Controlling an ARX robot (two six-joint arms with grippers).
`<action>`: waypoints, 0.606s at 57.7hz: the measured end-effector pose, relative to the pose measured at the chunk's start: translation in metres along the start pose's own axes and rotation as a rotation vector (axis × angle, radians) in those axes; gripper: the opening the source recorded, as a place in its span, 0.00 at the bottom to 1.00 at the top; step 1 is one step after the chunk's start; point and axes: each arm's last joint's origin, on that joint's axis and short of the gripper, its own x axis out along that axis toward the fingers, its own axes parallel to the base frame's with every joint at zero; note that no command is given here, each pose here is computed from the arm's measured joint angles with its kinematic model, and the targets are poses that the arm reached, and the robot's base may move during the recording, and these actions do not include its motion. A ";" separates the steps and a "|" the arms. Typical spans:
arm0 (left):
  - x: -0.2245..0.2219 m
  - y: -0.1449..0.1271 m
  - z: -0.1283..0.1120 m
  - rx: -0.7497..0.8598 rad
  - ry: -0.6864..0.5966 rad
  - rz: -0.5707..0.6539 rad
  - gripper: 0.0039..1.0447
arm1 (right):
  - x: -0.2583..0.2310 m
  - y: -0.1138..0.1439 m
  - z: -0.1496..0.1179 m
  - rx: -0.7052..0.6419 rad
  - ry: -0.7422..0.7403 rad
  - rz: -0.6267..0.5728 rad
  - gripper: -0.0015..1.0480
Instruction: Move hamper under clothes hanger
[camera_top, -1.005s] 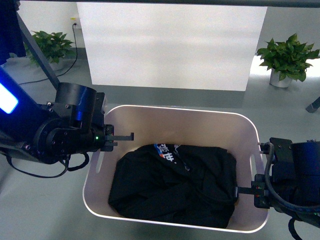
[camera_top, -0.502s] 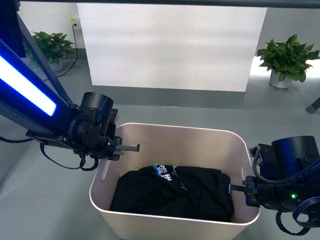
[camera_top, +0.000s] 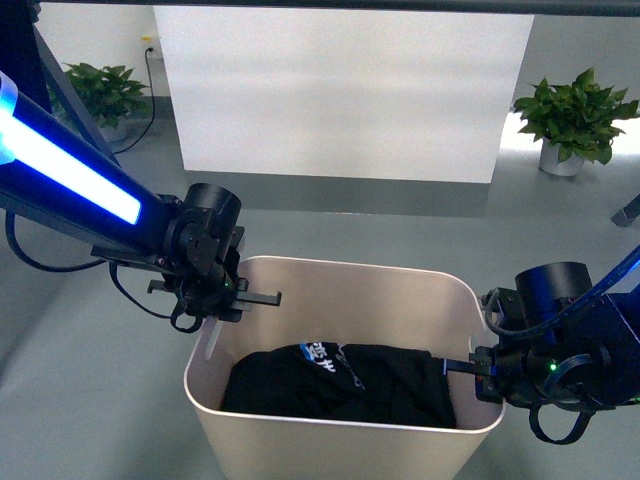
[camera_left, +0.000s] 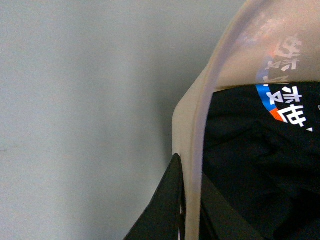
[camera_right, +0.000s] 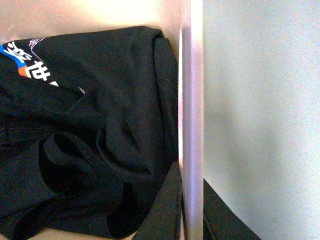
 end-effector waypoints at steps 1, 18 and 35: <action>0.001 0.000 -0.001 0.000 0.005 -0.001 0.03 | 0.000 0.000 0.000 -0.001 0.001 0.000 0.03; 0.002 0.000 -0.005 0.000 0.035 0.000 0.03 | 0.004 0.000 0.004 -0.010 0.013 -0.008 0.03; 0.003 0.000 -0.005 -0.010 0.021 -0.041 0.42 | 0.006 0.001 0.004 -0.013 -0.002 -0.015 0.35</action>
